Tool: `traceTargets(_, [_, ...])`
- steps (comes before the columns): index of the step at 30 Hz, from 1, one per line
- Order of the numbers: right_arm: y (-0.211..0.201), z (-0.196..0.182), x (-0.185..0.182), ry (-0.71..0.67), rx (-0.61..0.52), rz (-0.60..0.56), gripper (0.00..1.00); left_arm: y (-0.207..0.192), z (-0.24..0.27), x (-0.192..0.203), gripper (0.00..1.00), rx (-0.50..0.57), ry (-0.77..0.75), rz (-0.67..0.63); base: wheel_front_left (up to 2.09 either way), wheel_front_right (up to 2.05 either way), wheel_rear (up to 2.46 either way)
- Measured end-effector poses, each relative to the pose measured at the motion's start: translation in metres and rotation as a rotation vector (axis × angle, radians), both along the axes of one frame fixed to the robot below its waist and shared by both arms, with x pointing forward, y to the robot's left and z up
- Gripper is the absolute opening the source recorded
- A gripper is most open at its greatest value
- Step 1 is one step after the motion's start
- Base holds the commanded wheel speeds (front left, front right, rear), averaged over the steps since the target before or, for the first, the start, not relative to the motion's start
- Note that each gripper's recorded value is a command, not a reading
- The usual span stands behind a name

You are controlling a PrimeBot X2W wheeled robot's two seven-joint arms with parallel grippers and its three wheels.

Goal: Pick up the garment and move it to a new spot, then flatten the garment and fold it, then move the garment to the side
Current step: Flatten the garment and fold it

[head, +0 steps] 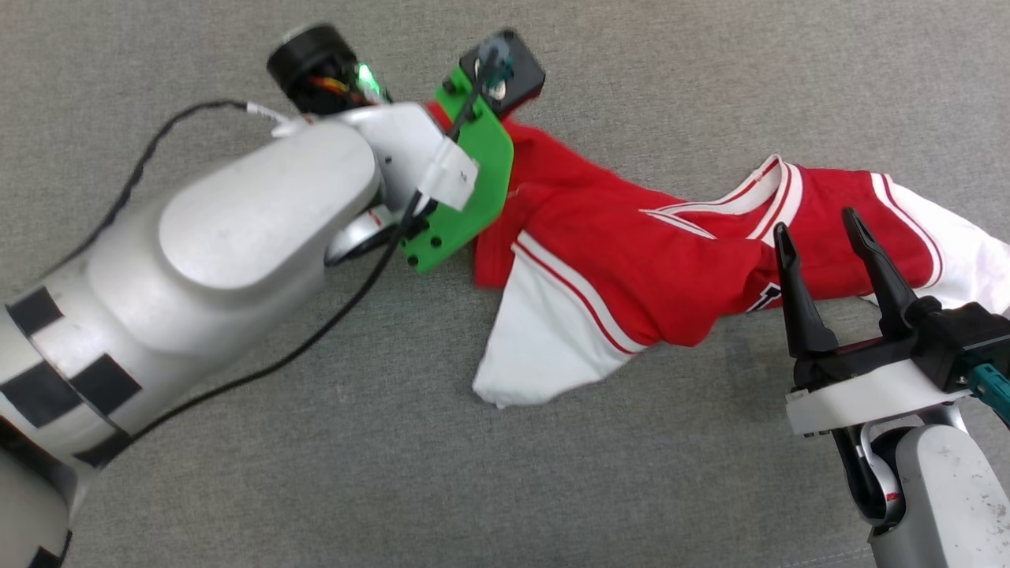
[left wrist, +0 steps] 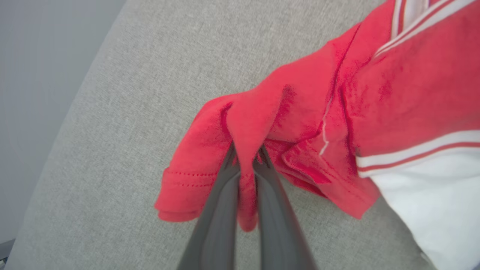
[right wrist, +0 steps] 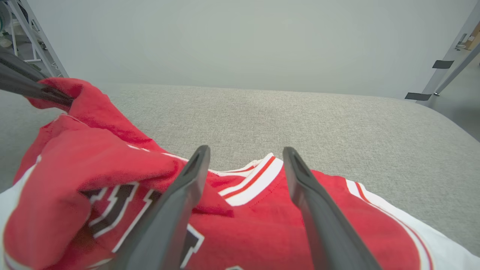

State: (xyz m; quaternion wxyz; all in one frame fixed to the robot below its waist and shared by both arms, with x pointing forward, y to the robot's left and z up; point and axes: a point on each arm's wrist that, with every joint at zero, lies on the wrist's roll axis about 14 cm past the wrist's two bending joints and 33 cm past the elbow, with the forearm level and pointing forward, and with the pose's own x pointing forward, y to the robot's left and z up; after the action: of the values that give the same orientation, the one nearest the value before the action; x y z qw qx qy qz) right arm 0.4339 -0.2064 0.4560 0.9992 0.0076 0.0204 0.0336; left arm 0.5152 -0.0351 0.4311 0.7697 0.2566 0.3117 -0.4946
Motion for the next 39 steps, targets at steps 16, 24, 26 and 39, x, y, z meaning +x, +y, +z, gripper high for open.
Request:
traceTargets(16, [-0.027, 0.014, -0.013, -0.031, -0.005, -0.121, 1.00, -0.015, -0.039, 0.047, 0.00, -0.019, -0.041, 0.063, 0.00, 0.00, 0.00])
traceTargets(24, [-0.034, 0.012, -0.014, -0.026, -0.019, -0.151, 1.00, -0.014, -0.063, 0.048, 0.44, -0.055, 0.055, 0.120, 0.00, 0.00, 0.00])
traceTargets(26, [-0.032, 0.013, -0.013, -0.031, -0.021, -0.146, 1.00, -0.014, -0.057, 0.051, 1.00, -0.086, 0.018, 0.116, 0.00, 0.00, 0.00])
traceTargets(39, [-0.014, 0.032, -0.011, -0.092, 0.014, -0.095, 1.00, -0.015, 0.053, 0.057, 1.00, -0.297, -0.145, 0.133, 0.00, 0.00, 0.00])
